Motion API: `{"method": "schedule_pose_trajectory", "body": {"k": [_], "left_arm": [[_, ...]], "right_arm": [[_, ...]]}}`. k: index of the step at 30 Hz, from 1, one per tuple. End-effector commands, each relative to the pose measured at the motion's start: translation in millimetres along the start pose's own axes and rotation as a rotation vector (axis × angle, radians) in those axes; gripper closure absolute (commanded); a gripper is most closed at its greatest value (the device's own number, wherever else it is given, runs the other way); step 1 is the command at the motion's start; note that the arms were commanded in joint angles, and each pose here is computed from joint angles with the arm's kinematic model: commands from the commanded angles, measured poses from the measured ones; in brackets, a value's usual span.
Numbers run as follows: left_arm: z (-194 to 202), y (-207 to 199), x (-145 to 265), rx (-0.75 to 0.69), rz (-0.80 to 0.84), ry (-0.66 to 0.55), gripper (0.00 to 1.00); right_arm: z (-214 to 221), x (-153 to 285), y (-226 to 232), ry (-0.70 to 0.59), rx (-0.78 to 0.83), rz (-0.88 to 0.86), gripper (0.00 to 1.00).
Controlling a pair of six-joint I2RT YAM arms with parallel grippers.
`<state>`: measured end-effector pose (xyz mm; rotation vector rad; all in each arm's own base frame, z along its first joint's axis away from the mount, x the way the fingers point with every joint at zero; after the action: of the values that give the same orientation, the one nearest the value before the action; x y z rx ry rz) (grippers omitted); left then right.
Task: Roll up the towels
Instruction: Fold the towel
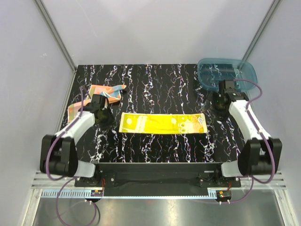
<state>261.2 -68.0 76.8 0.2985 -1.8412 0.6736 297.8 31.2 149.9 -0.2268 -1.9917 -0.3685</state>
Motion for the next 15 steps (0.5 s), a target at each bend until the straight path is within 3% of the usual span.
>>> {"method": "schedule_pose_trajectory", "body": {"k": [1,6,11,15], "left_arm": [[-26,-29,40,-0.109,0.086,-0.164,0.53],[-19,-56,33,-0.178,0.143,-0.142,0.53],[-11,-84,5,-0.189,0.191,-0.064,0.55],[-12,-82,-26,-0.144,0.12,-0.006,0.56]], "right_arm": [[6,16,-25,-0.059,-0.043,0.081,0.11],[26,2,-30,-0.031,-0.161,-0.005,0.11],[36,-16,-24,0.029,-0.167,-0.054,0.11],[37,-18,-17,0.035,-0.144,-0.113,0.1]]}}
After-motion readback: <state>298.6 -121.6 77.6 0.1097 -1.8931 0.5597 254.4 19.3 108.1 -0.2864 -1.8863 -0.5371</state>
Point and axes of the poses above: each gripper's point midway between its finger pads, its own x axis back along the fingers, its own y axis along the line the jaws close on, z = x × y, the point moved 3 cm from there along x, back along the fingers, and after that the axes turned 9 degrees about x, right-handed, at the moved point
